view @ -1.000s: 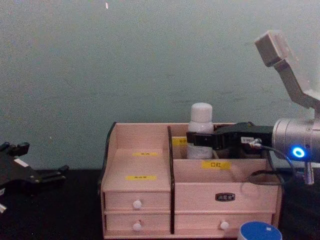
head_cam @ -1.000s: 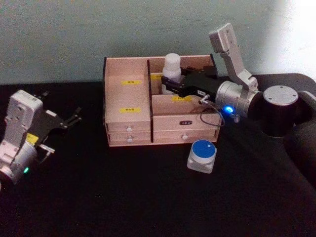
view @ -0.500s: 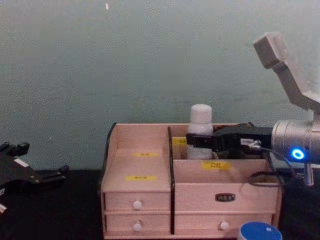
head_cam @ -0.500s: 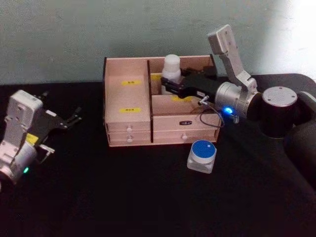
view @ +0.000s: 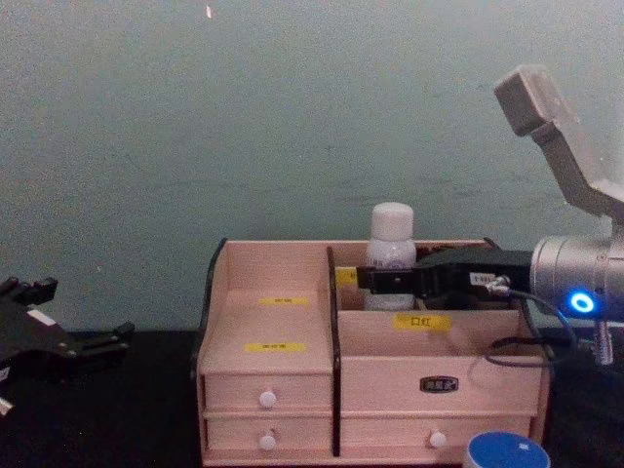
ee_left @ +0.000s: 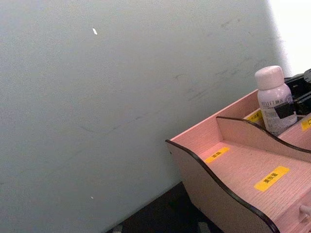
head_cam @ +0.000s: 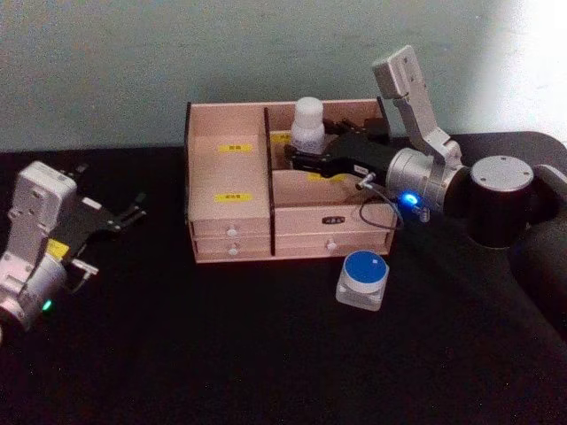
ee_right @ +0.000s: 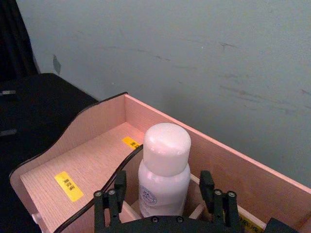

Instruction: Pick up the facial cleanser and watermelon frost from the table and place them into the tiered storage box.

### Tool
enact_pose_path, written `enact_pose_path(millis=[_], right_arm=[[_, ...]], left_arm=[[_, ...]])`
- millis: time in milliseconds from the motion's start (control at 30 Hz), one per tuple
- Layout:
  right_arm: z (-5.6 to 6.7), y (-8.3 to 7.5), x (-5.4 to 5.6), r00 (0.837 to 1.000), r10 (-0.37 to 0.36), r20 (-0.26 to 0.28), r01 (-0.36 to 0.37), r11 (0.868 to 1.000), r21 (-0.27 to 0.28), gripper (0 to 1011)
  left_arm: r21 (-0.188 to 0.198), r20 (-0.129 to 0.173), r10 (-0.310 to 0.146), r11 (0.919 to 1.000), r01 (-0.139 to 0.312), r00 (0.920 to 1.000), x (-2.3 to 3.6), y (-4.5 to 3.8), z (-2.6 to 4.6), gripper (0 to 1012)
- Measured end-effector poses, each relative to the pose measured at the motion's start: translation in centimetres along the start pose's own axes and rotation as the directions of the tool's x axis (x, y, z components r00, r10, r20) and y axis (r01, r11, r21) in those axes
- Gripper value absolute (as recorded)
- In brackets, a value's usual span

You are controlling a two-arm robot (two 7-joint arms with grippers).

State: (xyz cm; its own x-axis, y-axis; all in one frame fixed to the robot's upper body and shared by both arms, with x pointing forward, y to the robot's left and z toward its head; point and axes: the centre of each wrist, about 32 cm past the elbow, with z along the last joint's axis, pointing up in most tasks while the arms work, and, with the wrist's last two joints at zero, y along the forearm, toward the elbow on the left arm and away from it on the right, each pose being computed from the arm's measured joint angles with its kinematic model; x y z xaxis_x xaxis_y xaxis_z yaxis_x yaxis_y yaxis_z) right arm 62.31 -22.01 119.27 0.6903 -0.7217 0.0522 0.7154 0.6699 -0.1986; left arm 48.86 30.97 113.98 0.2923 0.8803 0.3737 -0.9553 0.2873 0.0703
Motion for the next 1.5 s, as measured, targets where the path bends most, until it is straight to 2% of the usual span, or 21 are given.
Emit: enact_pose_path(millis=[100, 267, 467, 633, 867, 1067, 1200, 1500], right_arm=[[0.0, 0.0, 0.0, 1.0, 0.0, 0.0, 0.0, 1.0, 0.0, 1002], [0.1, 0.0, 0.0, 1.0, 0.001, -0.001, -0.001, 1.0, 0.002, 1002], [0.6, -0.7, -0.2, 1.0, 0.001, 0.006, -0.002, 0.999, 0.036, 1003], [1.5, -1.8, -0.6, 1.0, 0.008, 0.016, -0.009, 0.998, 0.066, 1003], [1.5, -4.1, -1.5, 0.999, 0.026, 0.022, -0.027, 0.998, 0.054, 1002], [0.1, -7.4, -2.9, 0.999, 0.049, 0.023, -0.05, 0.999, 0.018, 1003], [-0.8, -8.7, -3.5, 0.998, 0.053, 0.02, -0.052, 0.999, -0.005, 1002], [-2.9, -12.0, -5.2, 0.999, 0.042, 0.013, -0.04, 0.995, -0.093, 1003]], left_arm=[[0.0, 0.0, 0.0, 1.0, 0.0, 1.0, 0.0, 0.0, 0.0, 1001], [0.0, 0.0, 0.0, 1.0, 0.0, 1.0, 0.0, 0.0, 0.0, 1001], [0.0, 0.0, 0.0, 1.0, 0.0, 1.0, 0.0, 0.0, 0.0, 1001], [0.0, 0.0, 0.0, 1.0, 0.0, 1.0, 0.0, 0.0, 0.0, 1001], [0.0, 0.0, 0.0, 1.0, 0.0, 1.0, 0.0, 0.0, 0.0, 1001], [0.0, 0.0, 0.0, 1.0, 0.0, 1.0, 0.0, 0.0, 0.0, 1001], [0.0, 0.0, 0.0, 1.0, 0.0, 1.0, 0.0, 0.0, 0.0, 1001], [0.0, 0.0, 0.0, 1.0, 0.0, 1.0, 0.0, 0.0, 0.0, 1001]])
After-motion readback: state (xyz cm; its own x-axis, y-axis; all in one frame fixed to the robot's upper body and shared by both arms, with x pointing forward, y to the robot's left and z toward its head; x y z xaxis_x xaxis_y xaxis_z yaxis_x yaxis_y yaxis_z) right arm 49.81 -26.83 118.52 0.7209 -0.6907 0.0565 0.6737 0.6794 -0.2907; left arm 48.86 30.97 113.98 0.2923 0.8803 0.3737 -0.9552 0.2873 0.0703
